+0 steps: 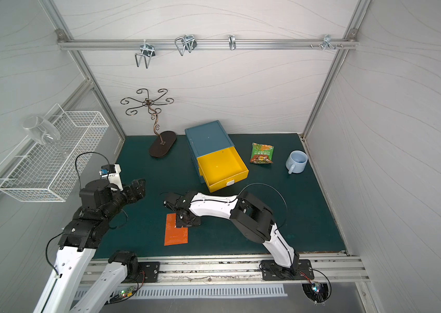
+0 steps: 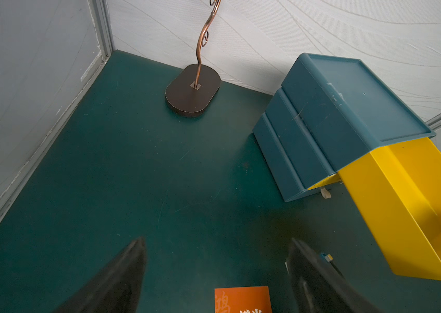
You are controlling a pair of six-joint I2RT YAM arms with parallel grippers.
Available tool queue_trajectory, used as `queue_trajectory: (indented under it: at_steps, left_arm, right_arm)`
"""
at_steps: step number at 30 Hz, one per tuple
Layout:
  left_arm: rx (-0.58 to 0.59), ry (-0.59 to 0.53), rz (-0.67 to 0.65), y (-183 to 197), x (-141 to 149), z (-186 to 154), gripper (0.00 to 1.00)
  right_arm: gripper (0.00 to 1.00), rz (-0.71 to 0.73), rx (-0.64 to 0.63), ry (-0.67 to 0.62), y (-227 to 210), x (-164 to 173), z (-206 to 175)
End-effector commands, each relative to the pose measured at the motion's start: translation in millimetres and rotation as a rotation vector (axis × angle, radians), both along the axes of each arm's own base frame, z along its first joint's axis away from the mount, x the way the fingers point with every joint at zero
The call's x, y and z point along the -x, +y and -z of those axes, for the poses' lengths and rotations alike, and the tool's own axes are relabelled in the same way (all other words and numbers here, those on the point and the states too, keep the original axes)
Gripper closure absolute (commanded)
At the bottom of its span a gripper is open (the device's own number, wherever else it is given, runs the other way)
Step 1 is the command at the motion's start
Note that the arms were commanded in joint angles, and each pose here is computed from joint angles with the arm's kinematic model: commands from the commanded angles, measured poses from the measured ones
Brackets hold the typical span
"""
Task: Take the postcards out of the drawer
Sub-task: Place the postcard at the center of the board, then close the drawer in the storage box.
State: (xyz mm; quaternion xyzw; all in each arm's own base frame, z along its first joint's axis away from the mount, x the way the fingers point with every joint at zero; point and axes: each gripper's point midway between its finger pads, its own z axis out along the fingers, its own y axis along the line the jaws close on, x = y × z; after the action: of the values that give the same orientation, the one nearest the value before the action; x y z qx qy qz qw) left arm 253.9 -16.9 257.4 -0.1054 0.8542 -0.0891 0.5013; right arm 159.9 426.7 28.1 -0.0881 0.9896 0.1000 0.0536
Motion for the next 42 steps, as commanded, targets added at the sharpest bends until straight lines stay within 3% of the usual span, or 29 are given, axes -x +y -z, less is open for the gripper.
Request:
queue_trajectory:
  at_steps: [1, 4, 5, 6, 13, 18, 23, 27, 34, 42]
  left_arm:
    - [0.005, -0.063, 0.024, -4.8, -8.9, -16.7, 0.14]
    - [0.009, -0.054, 0.043, -8.4, -12.0, -17.0, 0.13]
    - [0.009, -0.050, 0.052, -9.9, -13.3, -16.8, 0.14]
    - [0.011, -0.054, 0.061, -11.5, -15.3, -18.9, 0.14]
    - [0.091, -0.076, 0.157, -35.3, -50.0, -34.4, 0.14]
    - [0.180, -0.096, 0.270, -61.8, -80.9, -58.3, 0.15]
    - [0.205, -0.128, 0.352, -88.4, -115.4, -80.6, 0.12]
    - [0.147, -0.111, 0.457, -129.2, -142.4, -87.0, 0.11]
    - [0.102, -0.071, 0.549, -179.1, -192.5, -80.4, 0.09]
    - [-0.052, -0.007, 0.631, -225.2, -234.9, -54.2, 0.07]
  right_arm:
    - [0.36, -0.034, -0.016, -0.100, -5.3, -7.7, -38.9]
    - [0.26, -0.112, -0.090, -0.194, 6.9, -10.8, -88.6]
    - [0.17, -0.135, -0.109, -0.231, 8.9, -11.8, -105.5]
    - [0.01, -0.168, -0.133, -0.285, 10.6, -13.3, -128.6]
    - [0.01, -0.323, -0.382, -0.689, -9.2, -19.3, -282.4]
    - [0.01, -0.346, -0.456, -0.930, -73.8, -31.8, -340.8]
    - [0.01, -0.213, -0.383, -0.875, -162.6, -60.4, -322.2]
    - [0.01, -0.160, -0.341, -0.816, -200.4, -66.5, -288.4]
    - [0.01, -0.118, -0.321, -0.719, -222.7, -74.4, -243.5]
    - [0.07, -0.105, -0.360, -0.605, -215.7, -88.4, -202.6]
